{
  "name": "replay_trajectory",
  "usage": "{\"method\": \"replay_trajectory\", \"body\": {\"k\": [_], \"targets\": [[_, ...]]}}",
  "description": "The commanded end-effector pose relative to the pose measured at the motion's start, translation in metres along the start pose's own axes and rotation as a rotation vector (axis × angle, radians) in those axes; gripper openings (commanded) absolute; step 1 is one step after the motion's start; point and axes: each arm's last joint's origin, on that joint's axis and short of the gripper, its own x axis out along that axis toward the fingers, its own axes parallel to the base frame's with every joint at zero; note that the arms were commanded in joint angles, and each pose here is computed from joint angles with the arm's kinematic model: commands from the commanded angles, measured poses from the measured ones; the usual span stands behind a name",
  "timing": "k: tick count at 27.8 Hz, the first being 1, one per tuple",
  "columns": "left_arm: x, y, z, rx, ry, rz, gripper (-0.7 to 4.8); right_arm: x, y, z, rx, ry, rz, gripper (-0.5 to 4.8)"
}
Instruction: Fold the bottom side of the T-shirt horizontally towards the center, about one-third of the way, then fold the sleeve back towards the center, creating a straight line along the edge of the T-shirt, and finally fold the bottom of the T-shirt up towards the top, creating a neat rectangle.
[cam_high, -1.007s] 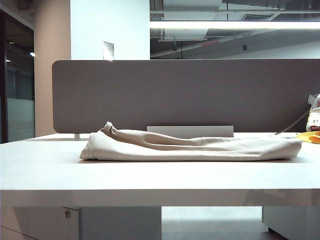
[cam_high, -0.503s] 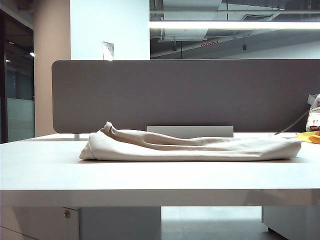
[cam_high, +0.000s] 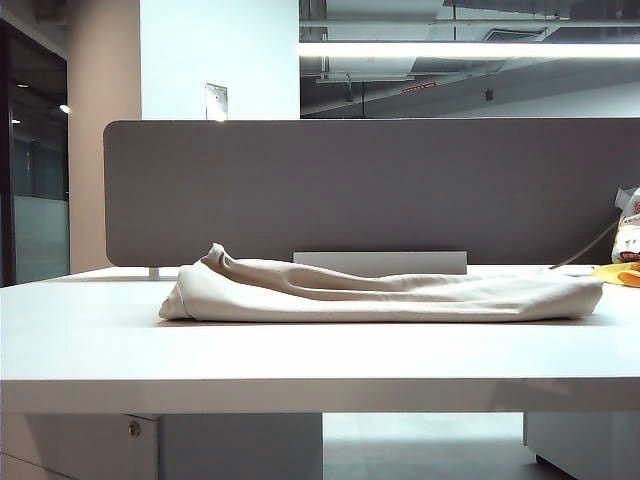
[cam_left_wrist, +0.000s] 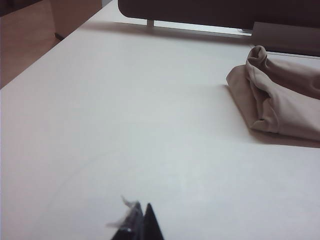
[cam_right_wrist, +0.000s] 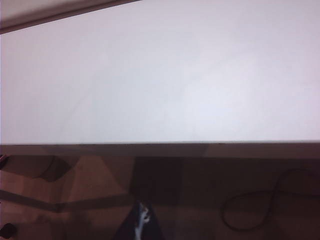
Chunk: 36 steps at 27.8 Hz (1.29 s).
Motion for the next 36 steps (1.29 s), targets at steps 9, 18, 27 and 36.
{"method": "replay_trajectory", "body": {"k": [9,18,27,36], "targets": [[0.000,0.000,-0.002,-0.001,0.019,-0.009,-0.04,-0.013,0.009,0.025,-0.183,-0.336,0.016,-0.01],[0.000,0.000,-0.002,-0.001,0.019,-0.010,-0.04,-0.023,0.009,0.032,-0.442,-0.471,-0.173,-0.01],[0.000,0.000,-0.002,-0.001,0.019,-0.010,-0.04,-0.030,0.005,0.032,-0.398,-0.522,-0.342,-0.01],[0.000,0.000,-0.002,0.000,0.018,-0.010,-0.04,-0.030,0.005,0.026,-0.418,-0.470,-0.245,-0.01]]}}
